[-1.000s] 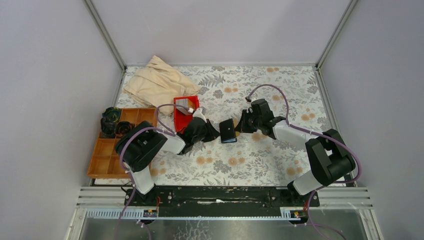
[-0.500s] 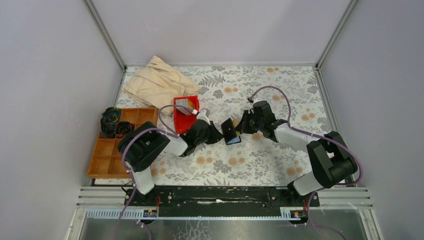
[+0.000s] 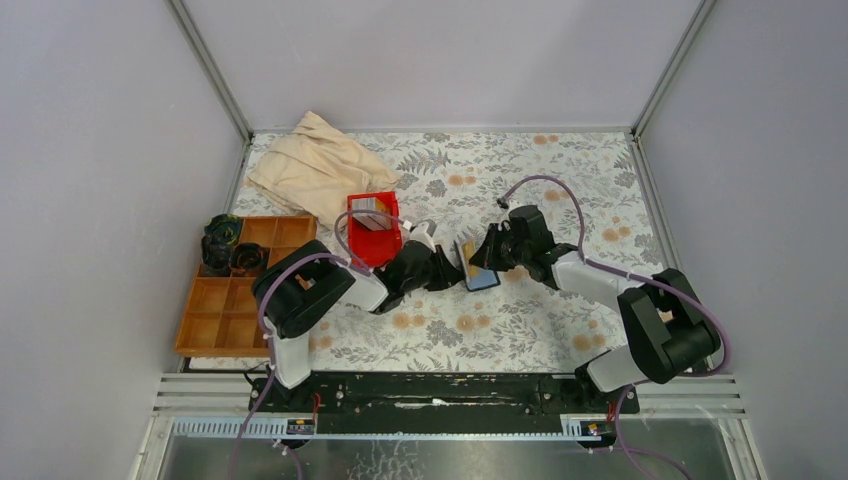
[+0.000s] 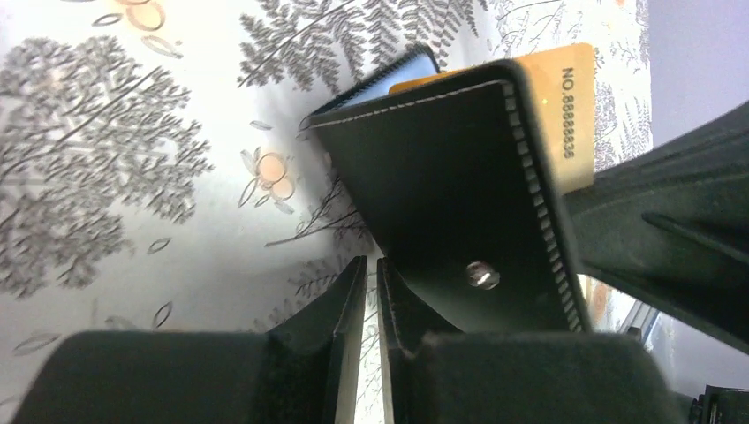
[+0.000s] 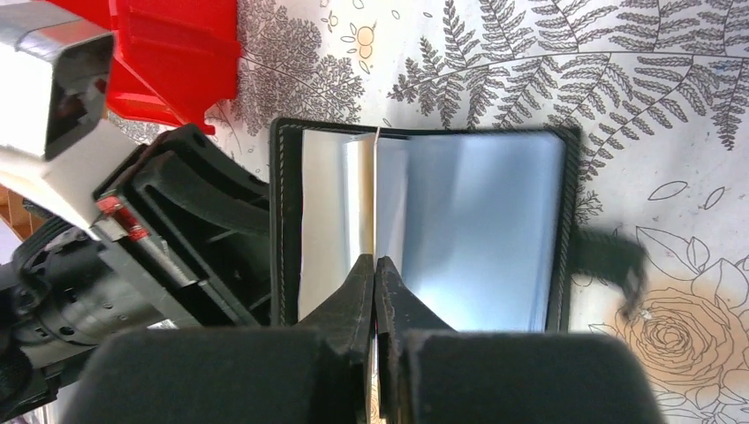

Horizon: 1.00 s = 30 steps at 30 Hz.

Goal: Put the credit cards into the card holder
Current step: Open the card holder at the center of the board.

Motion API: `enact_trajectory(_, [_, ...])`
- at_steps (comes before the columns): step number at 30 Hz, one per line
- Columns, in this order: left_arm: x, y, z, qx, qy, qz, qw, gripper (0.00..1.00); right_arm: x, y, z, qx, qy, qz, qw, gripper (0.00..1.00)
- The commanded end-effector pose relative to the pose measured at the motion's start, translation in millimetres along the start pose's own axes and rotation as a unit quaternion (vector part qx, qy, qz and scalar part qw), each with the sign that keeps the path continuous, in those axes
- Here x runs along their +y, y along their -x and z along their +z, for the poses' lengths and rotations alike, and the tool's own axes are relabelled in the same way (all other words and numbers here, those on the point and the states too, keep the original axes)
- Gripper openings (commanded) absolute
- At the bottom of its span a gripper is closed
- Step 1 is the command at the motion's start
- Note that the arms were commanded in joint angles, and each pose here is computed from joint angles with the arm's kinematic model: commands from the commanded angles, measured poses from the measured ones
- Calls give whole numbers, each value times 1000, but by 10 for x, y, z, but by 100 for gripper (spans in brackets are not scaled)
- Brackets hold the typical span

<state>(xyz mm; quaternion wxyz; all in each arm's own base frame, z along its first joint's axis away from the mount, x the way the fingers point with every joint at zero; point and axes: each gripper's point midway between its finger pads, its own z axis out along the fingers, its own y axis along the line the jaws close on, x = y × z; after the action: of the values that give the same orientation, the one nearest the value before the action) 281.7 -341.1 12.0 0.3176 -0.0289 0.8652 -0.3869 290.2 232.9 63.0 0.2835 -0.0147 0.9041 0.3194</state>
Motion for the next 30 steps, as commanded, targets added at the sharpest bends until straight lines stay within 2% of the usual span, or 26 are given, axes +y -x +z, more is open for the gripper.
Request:
enact_trajectory(1, [637, -657, -39, 116, 105, 8, 988, 18, 137, 140, -118, -25, 20, -17, 999, 0])
enact_trajectory(7, [485, -582, 154, 114, 79, 13, 990, 20, 67, 131, -166, -24, -3, -26, 999, 0])
enact_trajectory(12, [505, -644, 139, 124, 77, 10, 989, 21, 2, 105, -158, -23, -19, -28, 999, 0])
enact_trajectory(23, [828, -922, -159, 166, 119, 19, 979, 28, 48, 21, -43, -22, -65, -61, 996, 0])
enact_trajectory(30, [1013, -946, -437, 164, 159, 29, 973, 34, 92, 41, -26, -27, -79, -70, 994, 0])
